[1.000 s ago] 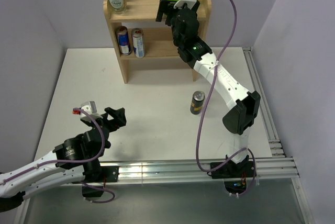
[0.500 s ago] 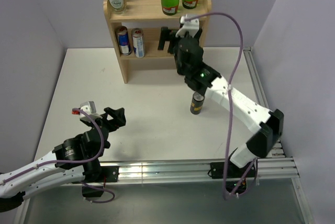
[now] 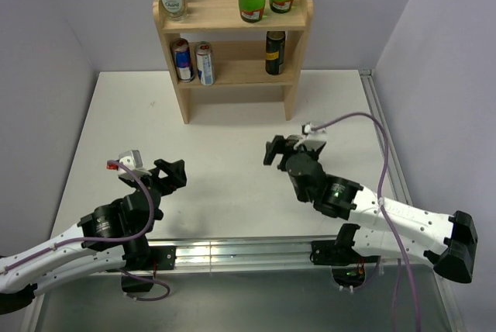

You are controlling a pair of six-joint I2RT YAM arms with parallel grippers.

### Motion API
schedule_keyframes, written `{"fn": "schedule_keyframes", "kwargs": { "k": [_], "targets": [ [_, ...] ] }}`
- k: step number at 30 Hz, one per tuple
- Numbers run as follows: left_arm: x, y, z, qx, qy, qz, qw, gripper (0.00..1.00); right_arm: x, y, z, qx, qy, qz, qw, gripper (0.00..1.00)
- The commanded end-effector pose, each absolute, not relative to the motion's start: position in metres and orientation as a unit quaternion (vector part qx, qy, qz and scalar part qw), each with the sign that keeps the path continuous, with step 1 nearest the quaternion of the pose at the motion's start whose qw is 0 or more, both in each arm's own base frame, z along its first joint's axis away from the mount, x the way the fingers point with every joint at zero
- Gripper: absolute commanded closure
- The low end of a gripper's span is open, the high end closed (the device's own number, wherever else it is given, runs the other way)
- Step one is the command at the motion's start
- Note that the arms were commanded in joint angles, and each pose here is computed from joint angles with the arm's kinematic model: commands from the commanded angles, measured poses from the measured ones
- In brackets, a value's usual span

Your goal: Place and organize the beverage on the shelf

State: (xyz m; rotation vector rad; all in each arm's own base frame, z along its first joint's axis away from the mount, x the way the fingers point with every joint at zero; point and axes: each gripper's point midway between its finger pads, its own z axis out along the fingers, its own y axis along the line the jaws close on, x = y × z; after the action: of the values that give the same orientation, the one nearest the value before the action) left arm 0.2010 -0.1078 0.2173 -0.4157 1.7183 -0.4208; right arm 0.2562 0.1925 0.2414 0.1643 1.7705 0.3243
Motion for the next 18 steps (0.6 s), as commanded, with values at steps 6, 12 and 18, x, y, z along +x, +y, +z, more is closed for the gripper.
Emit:
{"fn": "schedule_keyframes", "kwargs": {
  "k": [6, 12, 18],
  "targets": [
    [0.2, -0.11, 0.219, -0.173, 0.743, -0.193, 0.617, 0.11, 0.241, 0.169, 0.159, 0.162, 0.804, 0.104, 0.563, 0.0],
    [0.2, -0.109, 0.219, -0.175, 0.742, -0.195, 0.618, 0.11, 0.252, 0.169, 0.135, 0.171, 0.819, 0.055, 0.545, 0.0],
    [0.2, -0.111, 0.219, -0.173, 0.742, -0.195, 0.618, 0.11, 0.267, 0.156, 0.12, 0.196, 0.82, 0.024, 0.538, 0.0]
  ]
}}
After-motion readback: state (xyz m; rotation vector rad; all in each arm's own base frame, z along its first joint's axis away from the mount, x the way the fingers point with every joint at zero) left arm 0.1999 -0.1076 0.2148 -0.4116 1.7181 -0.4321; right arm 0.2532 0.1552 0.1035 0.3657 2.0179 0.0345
